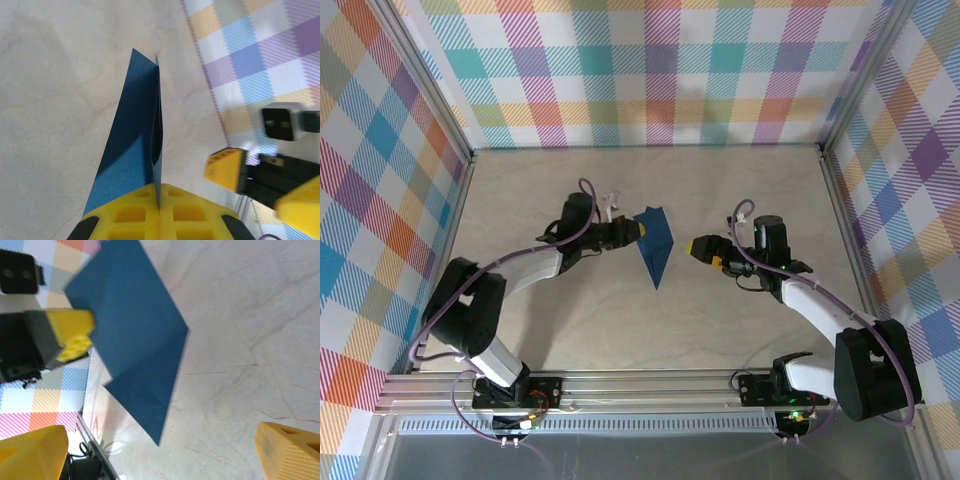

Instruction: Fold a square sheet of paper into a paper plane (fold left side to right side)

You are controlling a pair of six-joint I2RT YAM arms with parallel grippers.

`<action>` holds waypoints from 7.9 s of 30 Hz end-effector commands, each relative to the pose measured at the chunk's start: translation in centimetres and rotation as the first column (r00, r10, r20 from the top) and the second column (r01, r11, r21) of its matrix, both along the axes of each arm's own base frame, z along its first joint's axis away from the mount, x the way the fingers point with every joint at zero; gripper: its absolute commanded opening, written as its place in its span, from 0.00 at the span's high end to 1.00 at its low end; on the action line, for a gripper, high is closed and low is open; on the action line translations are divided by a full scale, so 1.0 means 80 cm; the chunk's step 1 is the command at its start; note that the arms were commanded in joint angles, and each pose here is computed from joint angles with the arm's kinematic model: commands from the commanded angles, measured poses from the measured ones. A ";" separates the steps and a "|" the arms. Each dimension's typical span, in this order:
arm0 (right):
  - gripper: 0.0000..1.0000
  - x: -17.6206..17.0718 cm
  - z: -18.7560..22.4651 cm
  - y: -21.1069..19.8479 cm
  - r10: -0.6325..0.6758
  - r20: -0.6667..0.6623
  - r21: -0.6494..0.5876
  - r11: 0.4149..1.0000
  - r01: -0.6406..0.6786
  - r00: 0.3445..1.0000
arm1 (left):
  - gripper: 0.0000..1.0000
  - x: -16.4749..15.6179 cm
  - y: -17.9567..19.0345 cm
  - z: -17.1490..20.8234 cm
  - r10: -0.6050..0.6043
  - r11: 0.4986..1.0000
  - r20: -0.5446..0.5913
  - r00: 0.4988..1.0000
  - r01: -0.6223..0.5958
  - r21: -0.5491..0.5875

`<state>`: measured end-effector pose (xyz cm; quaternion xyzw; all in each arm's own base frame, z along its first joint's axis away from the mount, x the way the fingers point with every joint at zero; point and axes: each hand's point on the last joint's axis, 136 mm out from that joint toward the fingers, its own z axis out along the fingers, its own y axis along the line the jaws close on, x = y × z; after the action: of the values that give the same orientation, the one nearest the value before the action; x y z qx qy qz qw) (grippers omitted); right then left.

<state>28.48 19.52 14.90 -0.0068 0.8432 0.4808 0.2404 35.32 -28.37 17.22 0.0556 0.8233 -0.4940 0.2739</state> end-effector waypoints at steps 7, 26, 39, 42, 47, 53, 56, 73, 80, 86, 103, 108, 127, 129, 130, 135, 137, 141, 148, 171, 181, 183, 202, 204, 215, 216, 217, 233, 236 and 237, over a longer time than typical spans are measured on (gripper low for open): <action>0.03 -0.008 0.065 0.049 0.236 0.192 0.173 0.947 -0.270 0.953 | 1.00 -0.057 -0.012 0.059 -0.265 0.956 0.054 0.963 0.270 -0.114; 0.26 0.002 0.074 0.078 0.316 0.215 0.149 0.925 -0.351 0.924 | 1.00 -0.071 -0.017 0.040 -0.327 0.935 0.011 0.945 0.325 -0.141; 0.40 0.018 0.083 0.075 0.282 0.243 0.100 0.944 -0.313 0.928 | 1.00 -0.071 -0.019 0.038 -0.336 0.931 0.006 0.942 0.333 -0.153; 0.42 0.022 0.084 0.074 0.277 0.247 0.096 0.946 -0.308 0.928 | 1.00 -0.070 -0.020 0.035 -0.337 0.928 0.000 0.942 0.332 -0.167; 0.47 0.025 0.083 0.073 0.275 0.247 0.085 0.949 -0.303 0.929 | 1.00 -0.070 -0.023 0.030 -0.341 0.926 -0.006 0.940 0.335 -0.176; 0.58 0.033 0.077 0.070 0.265 0.232 0.077 0.954 -0.289 0.936 | 1.00 -0.069 -0.024 0.023 -0.343 0.925 -0.019 0.939 0.335 -0.180; 0.66 0.036 0.070 0.069 0.259 0.222 0.069 0.957 -0.280 0.940 | 0.98 -0.069 -0.027 0.017 -0.346 0.924 -0.026 0.938 0.337 -0.180; 1.00 0.052 -0.057 0.072 0.248 -0.019 0.063 0.967 -0.246 0.969 | 0.72 -0.039 -0.016 -0.100 -0.184 0.983 -0.108 0.977 0.180 -0.046; 1.00 0.055 -0.082 0.069 0.210 -0.120 0.058 0.977 -0.204 0.970 | 0.61 -0.035 0.028 -0.084 -0.040 0.980 0.019 0.999 0.036 0.195; 1.00 0.053 -0.083 0.064 0.158 -0.233 0.039 0.987 -0.153 0.960 | 0.57 -0.074 0.032 -0.051 -0.100 0.909 0.185 0.978 0.014 0.417; 0.98 0.061 -0.089 0.056 0.050 -0.378 -0.014 0.998 -0.060 0.924 | 0.53 -0.172 -0.083 -0.080 -0.372 0.664 0.195 0.907 0.113 0.739; 0.97 0.061 -0.088 0.057 0.050 -0.379 -0.014 0.998 -0.060 0.924 | 0.51 -0.173 -0.088 -0.104 -0.384 0.556 0.157 0.910 0.092 0.826; 0.96 0.059 -0.100 0.067 0.053 -0.417 0.007 0.998 -0.056 0.907 | 0.48 -0.146 -0.087 -0.153 -0.330 0.386 0.113 0.937 0.024 0.922; 0.96 0.058 -0.101 0.069 0.055 -0.420 0.006 0.998 -0.058 0.906 | 0.48 -0.144 -0.087 -0.154 -0.323 0.385 0.116 0.939 0.018 0.923; 0.96 0.058 -0.101 0.070 0.055 -0.421 0.005 0.998 -0.059 0.906 | 0.48 -0.144 -0.087 -0.155 -0.321 0.385 0.119 0.940 0.015 0.923; 0.95 0.055 -0.106 0.071 0.053 -0.430 -0.005 0.998 -0.061 0.901 | 0.55 -0.143 -0.089 -0.155 -0.317 0.391 0.120 0.941 0.014 0.920; 0.95 0.056 -0.107 0.072 0.053 -0.429 -0.007 0.998 -0.061 0.902 | 0.60 -0.145 -0.090 -0.156 -0.319 0.395 0.114 0.941 0.023 0.918; 0.95 0.055 -0.108 0.073 0.053 -0.430 -0.008 0.998 -0.063 0.901 | 0.69 -0.145 -0.088 -0.159 -0.314 0.394 0.108 0.943 0.026 0.919; 0.93 0.054 -0.107 0.073 0.056 -0.429 -0.008 0.998 -0.065 0.902 | 0.77 -0.144 -0.081 -0.163 -0.301 0.378 0.112 0.947 0.011 0.926; 0.53 0.083 -0.084 -0.029 -0.167 -0.317 -0.173 0.978 0.117 0.934 | 0.98 -0.151 -0.081 -0.160 -0.252 0.534 0.089 0.964 0.062 0.843; 0.47 0.063 -0.073 -0.074 -0.219 -0.256 -0.180 0.968 0.176 0.942 | 1.00 -0.141 -0.086 -0.132 -0.198 0.768 0.040 0.979 0.130 0.627; 0.47 0.058 -0.071 -0.070 -0.196 -0.246 -0.152 0.975 0.162 0.949 | 1.00 -0.138 -0.087 -0.131 -0.181 0.809 0.009 0.983 0.144 0.569; 0.46 0.029 -0.089 -0.044 -0.093 -0.269 -0.030 0.996 0.088 0.959 | 1.00 -0.109 -0.103 -0.132 -0.134 0.983 -0.280 0.951 0.163 0.084; 0.47 0.028 -0.091 -0.044 -0.094 -0.272 -0.034 0.996 0.088 0.958 | 1.00 -0.108 -0.104 -0.137 -0.132 0.984 -0.298 0.945 0.161 0.076; 0.47 0.018 -0.108 -0.028 -0.076 -0.297 -0.049 0.997 0.064 0.952 | 1.00 -0.098 -0.116 -0.152 -0.137 0.988 -0.356 0.924 0.156 0.023; 0.48 0.019 -0.110 -0.026 -0.078 -0.299 -0.050 0.997 0.066 0.951 | 1.00 -0.097 -0.118 -0.153 -0.140 0.987 -0.359 0.923 0.158 0.021; 0.48 0.018 -0.112 -0.024 -0.081 -0.304 -0.049 0.996 0.069 0.949 | 1.00 -0.096 -0.118 -0.155 -0.141 0.987 -0.364 0.920 0.158 0.017; 0.55 0.034 -0.123 0.006 -0.087 -0.306 -0.069 0.995 0.069 0.948 | 1.00 -0.081 -0.118 -0.148 -0.143 0.990 -0.366 0.920 0.130 -0.058; 0.55 0.040 -0.122 0.009 -0.087 -0.299 -0.071 0.995 0.069 0.950 | 1.00 -0.081 -0.117 -0.148 -0.143 0.990 -0.367 0.919 0.129 -0.061; 0.55 0.041 -0.122 0.010 -0.086 -0.296 -0.072 0.995 0.068 0.951 | 1.00 -0.081 -0.117 -0.148 -0.142 0.990 -0.367 0.919 0.129 -0.062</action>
<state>30.54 19.84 4.47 0.0959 0.8877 0.4360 0.1126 28.30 -37.59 4.63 0.0101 0.8549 -0.5133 0.0750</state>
